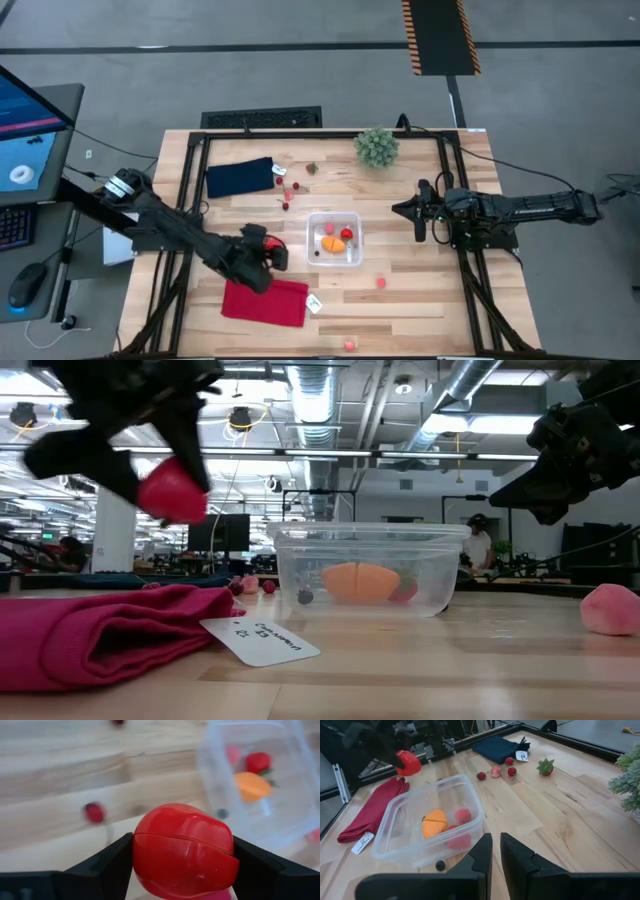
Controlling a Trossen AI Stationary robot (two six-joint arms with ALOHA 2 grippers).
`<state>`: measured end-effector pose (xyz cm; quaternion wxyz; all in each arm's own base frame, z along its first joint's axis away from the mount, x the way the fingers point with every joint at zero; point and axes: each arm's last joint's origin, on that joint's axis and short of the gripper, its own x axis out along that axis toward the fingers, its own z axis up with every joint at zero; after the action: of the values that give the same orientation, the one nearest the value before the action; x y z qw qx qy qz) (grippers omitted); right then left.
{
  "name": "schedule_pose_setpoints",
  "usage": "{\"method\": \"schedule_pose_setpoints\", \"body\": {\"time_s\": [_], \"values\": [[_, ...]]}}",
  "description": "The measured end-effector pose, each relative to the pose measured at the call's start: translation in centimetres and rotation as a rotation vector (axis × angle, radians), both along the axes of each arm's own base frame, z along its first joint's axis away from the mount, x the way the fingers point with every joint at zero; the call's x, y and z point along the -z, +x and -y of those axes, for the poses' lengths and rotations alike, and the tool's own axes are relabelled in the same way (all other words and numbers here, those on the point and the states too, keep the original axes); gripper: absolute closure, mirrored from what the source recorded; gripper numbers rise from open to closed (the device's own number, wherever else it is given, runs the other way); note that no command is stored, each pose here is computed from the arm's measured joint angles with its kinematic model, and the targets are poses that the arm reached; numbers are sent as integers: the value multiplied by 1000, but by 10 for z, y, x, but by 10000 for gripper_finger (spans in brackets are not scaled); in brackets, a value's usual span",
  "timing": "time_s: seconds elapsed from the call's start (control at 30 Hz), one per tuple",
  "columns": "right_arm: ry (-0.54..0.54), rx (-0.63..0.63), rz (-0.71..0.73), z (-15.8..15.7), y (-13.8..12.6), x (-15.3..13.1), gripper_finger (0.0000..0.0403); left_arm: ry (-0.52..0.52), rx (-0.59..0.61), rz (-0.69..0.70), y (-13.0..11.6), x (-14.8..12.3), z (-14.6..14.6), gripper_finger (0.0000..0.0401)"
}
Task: Pick and placing Produce into tupperware
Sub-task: Put the red apple into the transparent bin
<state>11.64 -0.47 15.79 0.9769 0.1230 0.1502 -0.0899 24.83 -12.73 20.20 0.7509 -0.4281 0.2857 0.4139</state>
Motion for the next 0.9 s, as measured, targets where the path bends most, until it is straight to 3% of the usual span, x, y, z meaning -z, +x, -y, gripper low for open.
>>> {"method": "schedule_pose_setpoints", "body": {"time_s": [0.5,0.9], "values": [[0,0,0,0,0,0,343,78,311,126,54,-15,-35,141],[0,0,-12,0,0,1,343,119,416,184,85,0,-54,124]]}}
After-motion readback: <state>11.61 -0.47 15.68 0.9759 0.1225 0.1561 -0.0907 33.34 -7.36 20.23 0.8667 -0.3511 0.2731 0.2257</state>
